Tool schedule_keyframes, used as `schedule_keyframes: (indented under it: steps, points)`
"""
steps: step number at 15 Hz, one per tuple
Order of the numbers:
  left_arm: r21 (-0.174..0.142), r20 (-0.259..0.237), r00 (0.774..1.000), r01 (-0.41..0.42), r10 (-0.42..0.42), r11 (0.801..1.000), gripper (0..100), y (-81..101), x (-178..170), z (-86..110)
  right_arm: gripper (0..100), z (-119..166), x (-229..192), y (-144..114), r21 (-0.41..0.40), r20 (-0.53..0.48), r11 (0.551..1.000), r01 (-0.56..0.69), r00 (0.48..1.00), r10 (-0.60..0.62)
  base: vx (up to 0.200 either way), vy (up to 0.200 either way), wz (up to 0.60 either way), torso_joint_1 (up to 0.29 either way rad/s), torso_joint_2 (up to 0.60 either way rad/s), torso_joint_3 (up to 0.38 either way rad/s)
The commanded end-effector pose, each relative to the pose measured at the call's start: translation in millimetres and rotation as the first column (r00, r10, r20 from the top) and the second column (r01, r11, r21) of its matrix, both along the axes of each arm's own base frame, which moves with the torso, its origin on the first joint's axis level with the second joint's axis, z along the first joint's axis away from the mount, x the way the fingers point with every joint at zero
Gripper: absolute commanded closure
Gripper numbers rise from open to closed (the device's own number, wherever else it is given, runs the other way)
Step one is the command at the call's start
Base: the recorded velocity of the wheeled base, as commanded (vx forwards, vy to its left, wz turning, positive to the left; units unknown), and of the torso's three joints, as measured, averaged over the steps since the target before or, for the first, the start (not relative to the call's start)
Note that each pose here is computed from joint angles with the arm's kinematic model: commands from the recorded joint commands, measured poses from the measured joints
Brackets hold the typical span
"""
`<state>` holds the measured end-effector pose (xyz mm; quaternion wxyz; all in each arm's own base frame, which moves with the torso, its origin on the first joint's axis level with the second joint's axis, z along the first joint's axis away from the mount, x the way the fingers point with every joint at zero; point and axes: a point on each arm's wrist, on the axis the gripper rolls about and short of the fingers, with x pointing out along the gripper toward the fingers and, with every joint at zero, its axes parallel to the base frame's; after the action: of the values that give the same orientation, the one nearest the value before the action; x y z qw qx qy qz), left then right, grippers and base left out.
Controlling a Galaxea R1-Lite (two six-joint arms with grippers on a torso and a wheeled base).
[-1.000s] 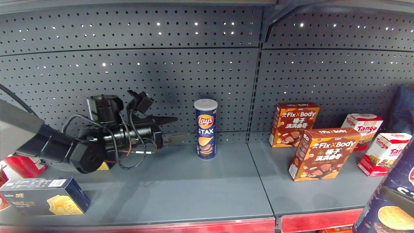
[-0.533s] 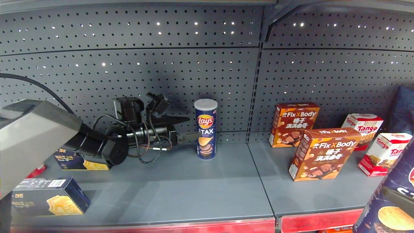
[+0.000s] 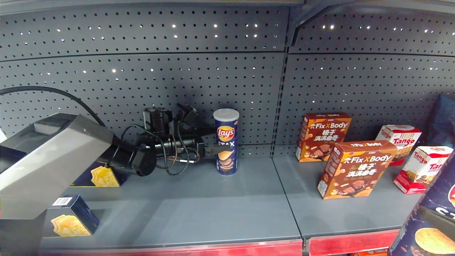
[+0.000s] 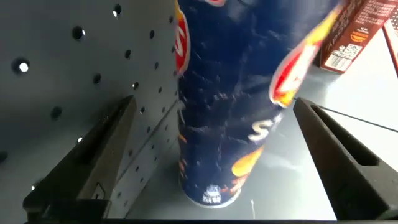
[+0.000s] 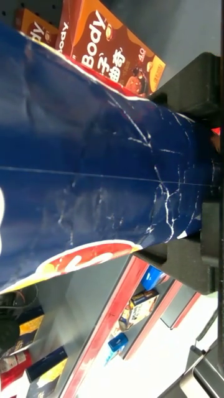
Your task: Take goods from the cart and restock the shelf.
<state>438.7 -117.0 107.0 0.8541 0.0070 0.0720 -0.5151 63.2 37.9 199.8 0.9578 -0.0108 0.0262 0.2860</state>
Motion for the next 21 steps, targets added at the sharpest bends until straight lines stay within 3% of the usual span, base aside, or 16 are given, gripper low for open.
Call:
schedule_keyframes:
  steps: [1,21]
  points:
    - [-0.004,0.015,1.0,0.003,-0.003,1.0,0,-2.7,4,1.9,100,0,0,0,0.001,0.002,1.0,-0.001,1.0,0.001,0.0,0.0,0.0,0.0,0.0,0.0]
    - [0.007,-0.035,0.999,0.025,-0.025,1.0,0,-19.6,31,-39.4,100,3,0,0,0.004,0.011,1.0,0.003,1.0,-0.003,0.0,0.0,0.0,0.0,0.0,0.0]
